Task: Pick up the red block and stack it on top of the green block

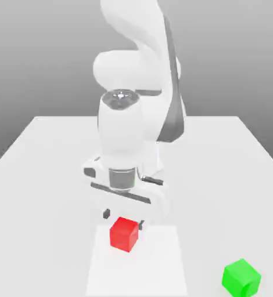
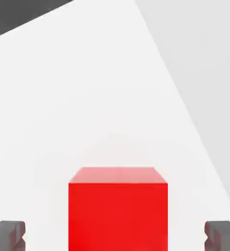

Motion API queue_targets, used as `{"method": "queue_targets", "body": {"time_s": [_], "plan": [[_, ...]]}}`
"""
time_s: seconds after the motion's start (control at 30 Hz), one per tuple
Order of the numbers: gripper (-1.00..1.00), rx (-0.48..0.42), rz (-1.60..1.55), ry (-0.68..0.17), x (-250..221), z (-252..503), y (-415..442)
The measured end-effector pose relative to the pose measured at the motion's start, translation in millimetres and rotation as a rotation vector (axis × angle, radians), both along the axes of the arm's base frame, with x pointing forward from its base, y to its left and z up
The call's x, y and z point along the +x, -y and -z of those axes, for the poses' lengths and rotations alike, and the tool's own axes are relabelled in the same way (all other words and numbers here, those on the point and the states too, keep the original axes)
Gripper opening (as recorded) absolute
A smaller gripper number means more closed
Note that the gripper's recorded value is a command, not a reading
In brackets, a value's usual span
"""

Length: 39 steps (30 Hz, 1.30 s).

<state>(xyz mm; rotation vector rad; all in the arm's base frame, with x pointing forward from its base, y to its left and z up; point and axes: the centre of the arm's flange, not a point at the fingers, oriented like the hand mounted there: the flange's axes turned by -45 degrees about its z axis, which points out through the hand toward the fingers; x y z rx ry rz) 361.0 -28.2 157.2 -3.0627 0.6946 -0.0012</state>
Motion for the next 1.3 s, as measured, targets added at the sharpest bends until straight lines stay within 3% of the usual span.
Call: {"method": "queue_targets", "body": {"time_s": [0.03, 0.27, 0.53, 0.97, 1.1, 1.13, 1.3], "plan": [[-1.00, 0.000, 0.000, 0.000, -0.9, 8.6, 0.0], [-1.00, -0.001, 0.000, 0.000, -1.0, 10.3, -0.2], [-1.00, -0.001, -0.014, -0.001, 6.6, -50.3, -4.4], [-1.00, -0.001, -0.467, -0.002, 108.2, -86.2, -219.5], [-1.00, 0.000, -0.496, 0.000, 112.5, -44.3, -237.6], [1.00, 0.000, -0.498, 0.000, 112.0, -32.1, -238.2], [1.00, 0.000, -0.498, 0.000, 112.0, -32.1, -238.2]]}}
